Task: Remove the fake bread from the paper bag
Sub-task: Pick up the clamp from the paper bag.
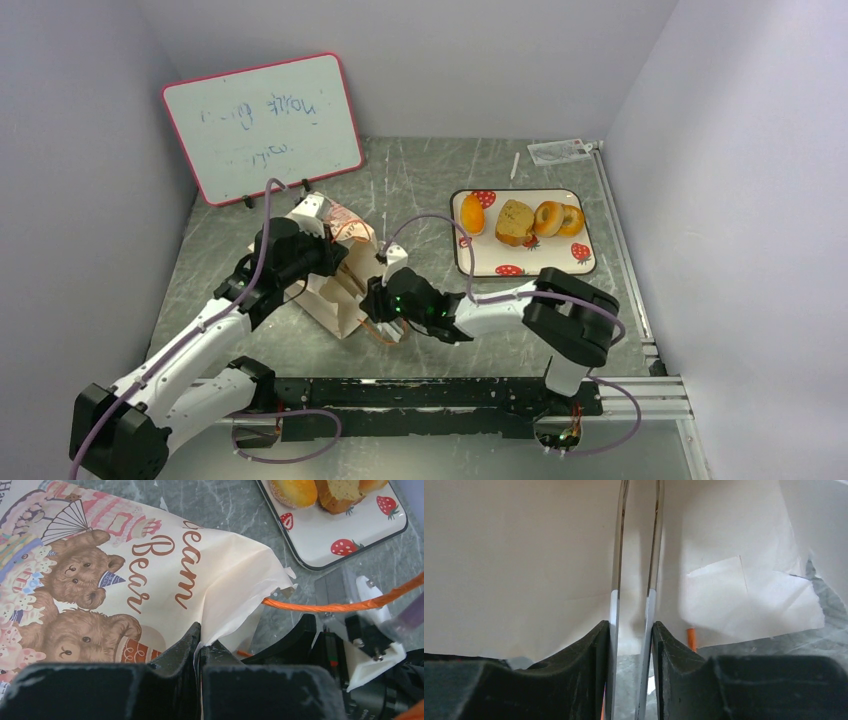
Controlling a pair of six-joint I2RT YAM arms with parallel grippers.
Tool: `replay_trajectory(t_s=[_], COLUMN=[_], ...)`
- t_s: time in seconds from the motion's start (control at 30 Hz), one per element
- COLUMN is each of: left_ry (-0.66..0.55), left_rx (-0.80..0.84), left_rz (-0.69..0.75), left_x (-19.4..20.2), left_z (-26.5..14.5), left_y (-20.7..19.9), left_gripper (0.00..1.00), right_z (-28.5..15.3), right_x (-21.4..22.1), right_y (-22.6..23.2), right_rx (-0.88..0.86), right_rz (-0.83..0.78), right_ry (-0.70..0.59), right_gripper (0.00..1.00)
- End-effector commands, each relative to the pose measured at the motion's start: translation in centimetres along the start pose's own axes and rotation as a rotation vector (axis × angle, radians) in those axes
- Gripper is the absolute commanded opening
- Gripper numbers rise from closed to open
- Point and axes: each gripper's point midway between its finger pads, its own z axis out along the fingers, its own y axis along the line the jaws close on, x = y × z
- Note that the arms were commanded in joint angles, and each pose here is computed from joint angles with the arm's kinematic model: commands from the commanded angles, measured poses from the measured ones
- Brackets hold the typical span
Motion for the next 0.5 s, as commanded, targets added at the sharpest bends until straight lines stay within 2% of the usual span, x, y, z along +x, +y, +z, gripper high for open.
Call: replay_trajectory(t_s=[0.0, 0.47], left_ry=[-0.02, -0.026], left_rx=[0.016, 0.043], left_rz=[0.011, 0.017], left_x=[-0.6, -0.8], left_z=[-0.4, -0.8], left_y=[-0.4, -1.0], left_gripper=[0.07, 0.07], right_z=[-1.2, -1.7], right_x=[-3.0, -5.6], right_y=[2.7, 3.6], right_rx=[-0.081, -0.142], right_rz=[0.152, 0.588], right_ry=[-0.01, 0.007], right_gripper=[0.35, 0.32])
